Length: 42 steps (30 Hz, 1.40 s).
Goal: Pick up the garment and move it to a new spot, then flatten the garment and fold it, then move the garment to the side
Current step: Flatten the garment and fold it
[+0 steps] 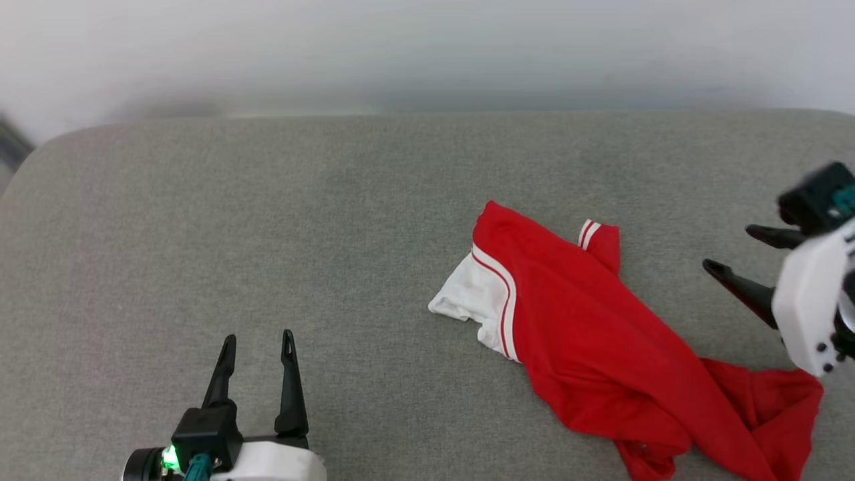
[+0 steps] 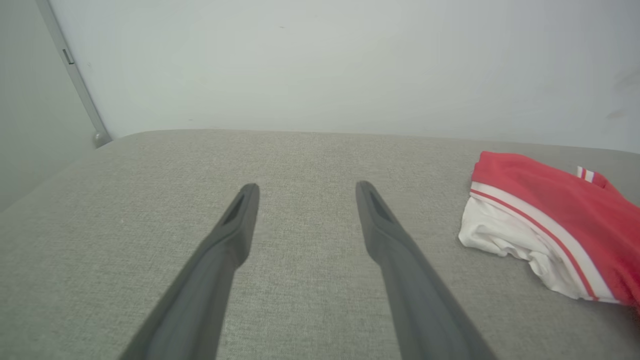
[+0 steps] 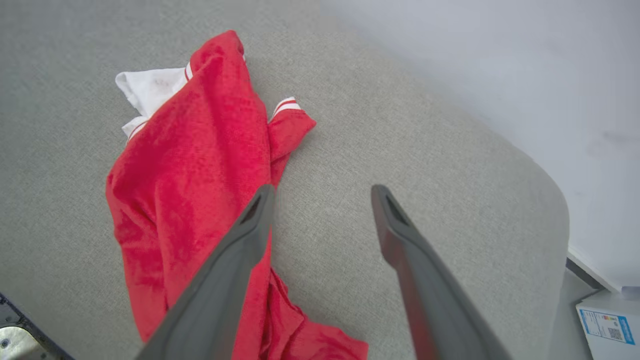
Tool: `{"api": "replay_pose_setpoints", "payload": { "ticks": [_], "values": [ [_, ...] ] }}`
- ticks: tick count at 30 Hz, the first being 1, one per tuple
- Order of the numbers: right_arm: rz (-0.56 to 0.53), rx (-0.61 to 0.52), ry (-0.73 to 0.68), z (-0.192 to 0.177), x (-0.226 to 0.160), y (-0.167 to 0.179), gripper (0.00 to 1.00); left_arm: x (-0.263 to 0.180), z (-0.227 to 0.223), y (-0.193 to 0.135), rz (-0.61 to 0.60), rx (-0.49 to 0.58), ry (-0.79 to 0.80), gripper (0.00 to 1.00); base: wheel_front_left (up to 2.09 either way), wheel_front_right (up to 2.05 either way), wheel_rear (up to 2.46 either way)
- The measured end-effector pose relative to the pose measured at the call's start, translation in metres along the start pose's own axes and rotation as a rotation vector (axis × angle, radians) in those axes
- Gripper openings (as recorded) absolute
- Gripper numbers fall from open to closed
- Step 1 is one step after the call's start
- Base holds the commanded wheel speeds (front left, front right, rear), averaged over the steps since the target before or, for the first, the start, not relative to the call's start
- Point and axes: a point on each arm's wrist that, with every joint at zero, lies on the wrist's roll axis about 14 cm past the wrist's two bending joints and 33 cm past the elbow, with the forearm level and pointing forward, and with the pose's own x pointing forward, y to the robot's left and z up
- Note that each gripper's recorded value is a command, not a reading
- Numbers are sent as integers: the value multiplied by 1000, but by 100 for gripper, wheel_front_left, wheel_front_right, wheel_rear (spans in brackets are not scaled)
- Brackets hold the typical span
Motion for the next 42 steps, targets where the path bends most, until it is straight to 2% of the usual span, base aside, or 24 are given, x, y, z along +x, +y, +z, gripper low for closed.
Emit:
{"api": "replay_pose_setpoints", "payload": {
  "ticks": [4, 8, 12, 17, 18, 19, 21, 24, 27, 30, 35, 36, 38, 39, 42],
  "values": [
    [67, -38, 114, 4, 32, 14, 100, 7, -4, 2, 9, -1, 8, 100, 0, 0, 0],
    [126, -51, 234, -8, 68, 29, 100, 15, -9, 4, 22, -2, 22, 100, 0, 0, 0],
    [199, -42, 351, -38, 101, 54, 100, 19, -14, 9, 42, -2, 37, 100, 0, 0, 0],
    [276, -41, 453, -80, 123, 86, 100, 19, -22, 18, 71, 3, 61, 100, 0, 0, 0],
    [284, -17, 431, -83, 126, 90, 60, 19, -22, 21, 81, 5, 61, 100, 0, 0, 0],
    [280, -14, 413, -82, 126, 88, 0, 19, -22, 22, 83, 6, 61, 100, 0, 0, 0],
    [254, -15, 358, -75, 125, 79, 0, 20, -22, 20, 77, 4, 61, 100, 0, 0, 0],
    [203, 77, 251, -54, 121, 55, 0, 21, -18, 18, 69, 5, 49, 100, 0, 0, 0],
    [127, 96, 207, -48, 110, 24, 0, 23, -15, 15, 56, 5, 35, 100, 0, 0, 0],
    [72, 141, 237, -64, 99, 2, 0, 23, -12, 10, 42, 0, 27, 100, 0, 0, 0],
    [63, 182, 362, -116, 92, 7, 0, 24, -12, 9, 37, 0, 28, 100, 0, 0, 0],
    [59, 189, 358, -118, 92, 7, 100, 24, -13, 8, 36, 1, 28, 100, 0, 0, 0],
    [56, 198, 334, -115, 93, 7, 100, 24, -12, 8, 36, 5, 28, 100, 0, 0, 0],
    [54, 203, 273, -104, 95, 8, 100, 24, -11, 8, 29, 12, 23, 100, 0, 0, 0],
    [3, 140, 147, -82, 90, -7, 100, 24, -5, 8, 17, 28, 3, 100, 0, 0, 0]
  ]
}}
